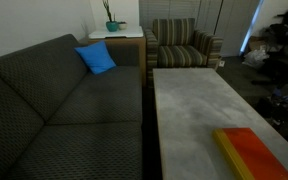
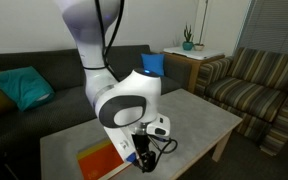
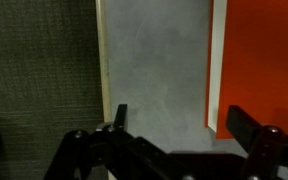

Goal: Move the book away from you

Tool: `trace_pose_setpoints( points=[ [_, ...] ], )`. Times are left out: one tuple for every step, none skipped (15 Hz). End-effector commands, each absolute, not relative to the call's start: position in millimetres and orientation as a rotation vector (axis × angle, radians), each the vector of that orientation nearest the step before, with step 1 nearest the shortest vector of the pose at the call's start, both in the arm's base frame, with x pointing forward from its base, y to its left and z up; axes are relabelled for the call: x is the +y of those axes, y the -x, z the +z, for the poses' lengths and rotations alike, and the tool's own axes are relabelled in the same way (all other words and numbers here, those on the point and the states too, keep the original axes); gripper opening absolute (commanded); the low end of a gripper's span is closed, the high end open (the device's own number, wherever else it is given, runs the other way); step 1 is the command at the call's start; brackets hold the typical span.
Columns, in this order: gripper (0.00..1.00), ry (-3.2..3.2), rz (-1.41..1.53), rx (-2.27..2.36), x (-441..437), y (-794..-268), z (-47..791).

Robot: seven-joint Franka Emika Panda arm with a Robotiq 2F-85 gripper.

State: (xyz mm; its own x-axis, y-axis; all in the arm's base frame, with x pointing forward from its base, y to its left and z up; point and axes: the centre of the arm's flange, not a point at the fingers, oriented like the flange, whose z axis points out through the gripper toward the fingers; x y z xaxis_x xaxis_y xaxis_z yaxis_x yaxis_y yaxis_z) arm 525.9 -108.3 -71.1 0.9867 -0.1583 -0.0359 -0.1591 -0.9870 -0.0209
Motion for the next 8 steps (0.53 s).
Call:
trace_pose_setpoints(
  points=[
    [1.00,3.068,0.091,0.342,-133,-548,-113],
    [1.00,3.065,0.109,0.344,-137,-548,-122],
    [1.00,3.064,0.135,0.357,-139,-547,-132],
    [1.00,3.056,0.160,0.368,-141,-547,-141],
    [0.96,3.047,0.177,0.363,-142,-546,-149],
    [0.75,3.038,0.188,0.365,-142,-546,-155],
    [0.72,3.032,0.195,0.360,-141,-546,-159],
    [0.69,3.029,0.197,0.364,-141,-547,-163]
  ],
)
